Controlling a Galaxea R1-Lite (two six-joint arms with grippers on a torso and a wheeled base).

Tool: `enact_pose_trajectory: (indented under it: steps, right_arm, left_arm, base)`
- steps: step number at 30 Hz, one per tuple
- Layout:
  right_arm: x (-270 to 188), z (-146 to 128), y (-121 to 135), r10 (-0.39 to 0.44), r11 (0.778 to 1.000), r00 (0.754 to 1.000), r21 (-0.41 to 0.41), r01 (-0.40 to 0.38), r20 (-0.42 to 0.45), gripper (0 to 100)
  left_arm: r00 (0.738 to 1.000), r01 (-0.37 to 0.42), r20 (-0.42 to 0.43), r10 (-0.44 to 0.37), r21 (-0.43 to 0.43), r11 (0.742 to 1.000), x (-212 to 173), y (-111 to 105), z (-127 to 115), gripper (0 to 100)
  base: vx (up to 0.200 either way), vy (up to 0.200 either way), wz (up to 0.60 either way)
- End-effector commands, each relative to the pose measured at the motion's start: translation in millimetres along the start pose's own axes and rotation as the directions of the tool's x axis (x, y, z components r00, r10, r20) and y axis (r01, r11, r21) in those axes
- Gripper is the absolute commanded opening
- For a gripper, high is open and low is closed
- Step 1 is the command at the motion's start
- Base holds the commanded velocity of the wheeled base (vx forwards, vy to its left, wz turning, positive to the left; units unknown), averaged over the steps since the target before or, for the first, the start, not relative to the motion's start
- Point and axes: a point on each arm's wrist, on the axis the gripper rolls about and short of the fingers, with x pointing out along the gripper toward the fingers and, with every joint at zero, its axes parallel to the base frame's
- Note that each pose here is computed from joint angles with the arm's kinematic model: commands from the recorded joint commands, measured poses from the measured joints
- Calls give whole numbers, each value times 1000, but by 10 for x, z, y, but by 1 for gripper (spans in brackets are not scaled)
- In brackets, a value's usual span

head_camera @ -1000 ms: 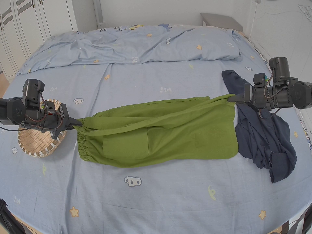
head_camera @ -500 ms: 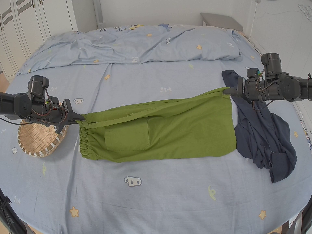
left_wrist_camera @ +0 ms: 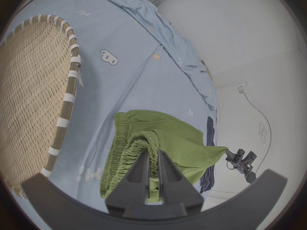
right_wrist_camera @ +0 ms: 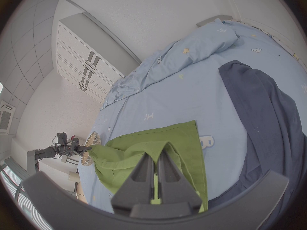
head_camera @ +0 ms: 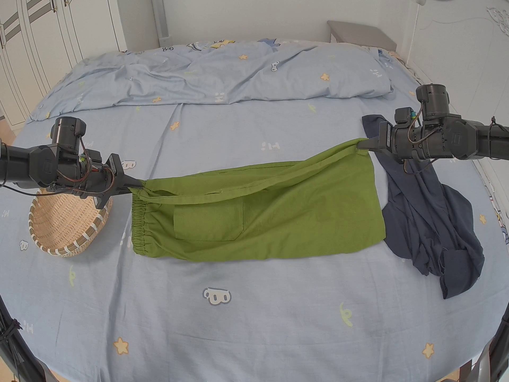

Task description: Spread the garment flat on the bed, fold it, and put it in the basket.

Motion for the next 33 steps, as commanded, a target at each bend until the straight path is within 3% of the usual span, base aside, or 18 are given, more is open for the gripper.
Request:
enact_pose_trajectory:
  steps: [1,33]
  right_arm:
    - [66,-22,-67,-7,1000,1000,10,7,-12,0]
    - [354,-147,-292,-40,999,998,31,41,-47,0]
  left_arm:
    - [1000,-5,-5,5,-7,1000,74,51,29,0]
    - [999,-33,-26,32,-37,999,229,234,60,0]
  base:
    - [0,0,0]
    - [0,0,0]
